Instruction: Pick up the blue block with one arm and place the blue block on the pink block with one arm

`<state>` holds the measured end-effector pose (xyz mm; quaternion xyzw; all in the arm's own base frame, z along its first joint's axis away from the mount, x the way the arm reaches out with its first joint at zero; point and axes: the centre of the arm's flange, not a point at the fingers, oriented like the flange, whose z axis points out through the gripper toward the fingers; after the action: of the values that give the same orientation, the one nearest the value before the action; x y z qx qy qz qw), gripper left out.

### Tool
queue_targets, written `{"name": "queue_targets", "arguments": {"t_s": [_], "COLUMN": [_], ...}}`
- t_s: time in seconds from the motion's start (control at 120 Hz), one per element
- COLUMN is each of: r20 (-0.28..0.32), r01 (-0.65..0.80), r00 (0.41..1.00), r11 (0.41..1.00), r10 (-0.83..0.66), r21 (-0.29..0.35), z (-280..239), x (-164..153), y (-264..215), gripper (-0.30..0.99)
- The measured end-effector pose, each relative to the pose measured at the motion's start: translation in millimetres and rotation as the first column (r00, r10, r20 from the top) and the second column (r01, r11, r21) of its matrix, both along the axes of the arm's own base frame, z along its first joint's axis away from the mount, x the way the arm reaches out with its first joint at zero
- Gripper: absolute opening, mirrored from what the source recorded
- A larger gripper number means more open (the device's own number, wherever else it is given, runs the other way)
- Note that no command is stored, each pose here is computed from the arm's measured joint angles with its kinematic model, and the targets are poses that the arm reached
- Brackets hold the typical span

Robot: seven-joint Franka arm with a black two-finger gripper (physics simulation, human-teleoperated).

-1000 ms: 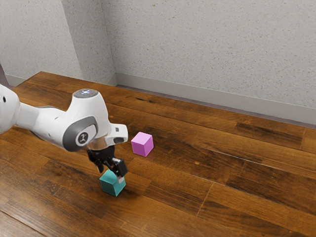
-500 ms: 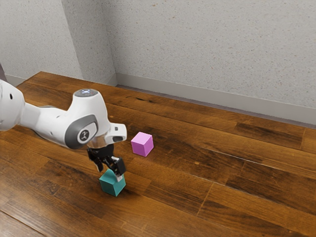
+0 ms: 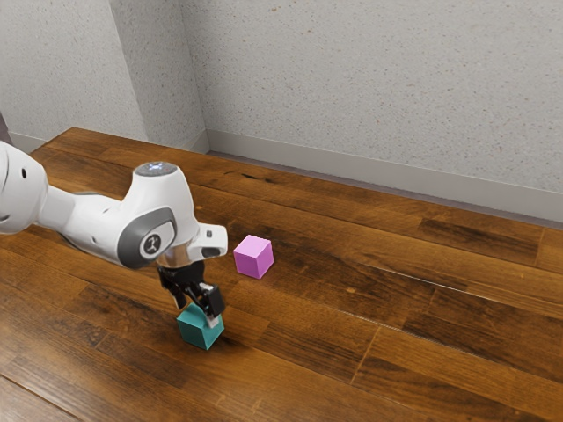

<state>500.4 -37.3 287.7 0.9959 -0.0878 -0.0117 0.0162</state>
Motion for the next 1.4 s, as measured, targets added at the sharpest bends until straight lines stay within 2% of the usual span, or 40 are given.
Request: {"name": "queue_targets", "arguments": {"t_s": [1.1,1.4], "r20": [-0.016,0.003], "r01": [0.063,0.068], "r00": [0.998,0.998], "r11": [0.998,0.997], "r10": [-0.063,-0.068], "r21": [-0.022,-0.018], "z": [-35.0,-26.3], "x": [1.2,3.1], "y": [-5.7,-5.6], "gripper": [0.69,0.69]}}
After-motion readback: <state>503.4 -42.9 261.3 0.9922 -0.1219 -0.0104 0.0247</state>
